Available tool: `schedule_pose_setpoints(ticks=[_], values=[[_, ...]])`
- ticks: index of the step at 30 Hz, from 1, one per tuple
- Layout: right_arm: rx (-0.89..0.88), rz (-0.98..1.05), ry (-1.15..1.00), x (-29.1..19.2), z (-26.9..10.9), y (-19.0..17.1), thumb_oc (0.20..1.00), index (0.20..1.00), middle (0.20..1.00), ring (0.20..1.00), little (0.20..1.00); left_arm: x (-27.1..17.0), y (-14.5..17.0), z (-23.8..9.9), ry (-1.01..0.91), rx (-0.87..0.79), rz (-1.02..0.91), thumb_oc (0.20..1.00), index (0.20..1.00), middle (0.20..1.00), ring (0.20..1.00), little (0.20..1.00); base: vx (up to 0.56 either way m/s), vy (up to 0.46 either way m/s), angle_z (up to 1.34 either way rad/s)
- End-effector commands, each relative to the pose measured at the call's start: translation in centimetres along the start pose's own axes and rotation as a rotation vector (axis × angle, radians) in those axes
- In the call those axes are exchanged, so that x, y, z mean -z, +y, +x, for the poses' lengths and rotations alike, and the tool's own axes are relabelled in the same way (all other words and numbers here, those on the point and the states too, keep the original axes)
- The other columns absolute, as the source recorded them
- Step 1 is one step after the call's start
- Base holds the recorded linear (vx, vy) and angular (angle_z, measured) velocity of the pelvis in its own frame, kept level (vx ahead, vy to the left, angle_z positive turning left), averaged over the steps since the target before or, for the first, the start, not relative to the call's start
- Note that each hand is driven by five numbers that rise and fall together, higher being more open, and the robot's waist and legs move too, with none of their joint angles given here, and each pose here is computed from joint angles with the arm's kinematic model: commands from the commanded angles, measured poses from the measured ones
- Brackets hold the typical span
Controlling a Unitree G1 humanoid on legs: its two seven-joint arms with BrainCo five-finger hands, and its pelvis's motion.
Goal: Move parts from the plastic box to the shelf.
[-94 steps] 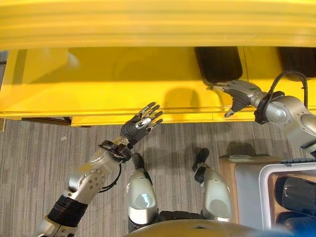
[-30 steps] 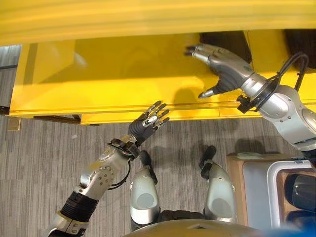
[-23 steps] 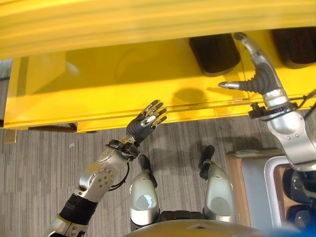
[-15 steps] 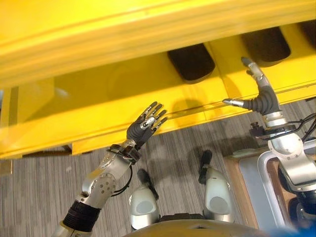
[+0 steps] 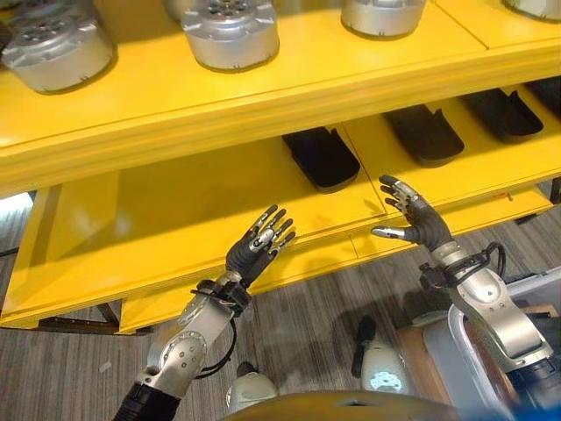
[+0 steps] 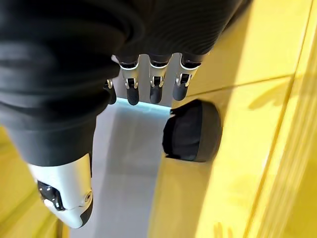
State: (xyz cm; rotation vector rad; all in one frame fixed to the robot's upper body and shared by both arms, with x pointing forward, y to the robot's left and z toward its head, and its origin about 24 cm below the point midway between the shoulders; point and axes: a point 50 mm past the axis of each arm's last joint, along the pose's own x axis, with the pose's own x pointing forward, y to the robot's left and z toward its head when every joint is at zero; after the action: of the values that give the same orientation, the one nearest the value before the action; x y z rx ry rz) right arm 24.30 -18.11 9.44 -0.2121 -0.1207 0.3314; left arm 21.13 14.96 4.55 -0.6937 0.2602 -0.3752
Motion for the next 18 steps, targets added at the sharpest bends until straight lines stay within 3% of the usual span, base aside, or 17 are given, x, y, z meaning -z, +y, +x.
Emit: schedule_pose_setpoints(ticks=[1, 2, 3, 18], values=[[0.001, 0.054, -0.166, -2.8, 0.8, 0.2, 1.000, 1.000, 1.000, 1.000, 1.000, -1.4, -0.7, -0.2, -0.052, 0.060, 0.042, 1.000, 1.000, 1.000, 1.000, 1.000, 0.00, 0.000, 0.00], [0.001, 0.056, -0.162, -2.7, 0.9, 0.3, 1.000, 1.000, 1.000, 1.000, 1.000, -1.3, -0.7, -0.2, -0.050, 0.058, 0.043, 1.000, 1.000, 1.000, 1.000, 1.000, 0.00, 0.000, 0.00], [0.105, 0.329, -0.063, 2.7, -1.6, -1.0, 1.000, 1.000, 1.000, 1.000, 1.000, -4.8, 3.6, -2.0, -0.359, -0.101, 0.251, 1.000, 1.000, 1.000, 1.000, 1.000, 0.00, 0.000, 0.00], [0.137, 0.272, -0.146, 0.8, 0.0, -1.3, 1.000, 1.000, 1.000, 1.000, 1.000, -4.1, 3.1, -1.6, -0.319, -0.080, 0.236, 1.000, 1.000, 1.000, 1.000, 1.000, -0.02, -0.004, -0.02]])
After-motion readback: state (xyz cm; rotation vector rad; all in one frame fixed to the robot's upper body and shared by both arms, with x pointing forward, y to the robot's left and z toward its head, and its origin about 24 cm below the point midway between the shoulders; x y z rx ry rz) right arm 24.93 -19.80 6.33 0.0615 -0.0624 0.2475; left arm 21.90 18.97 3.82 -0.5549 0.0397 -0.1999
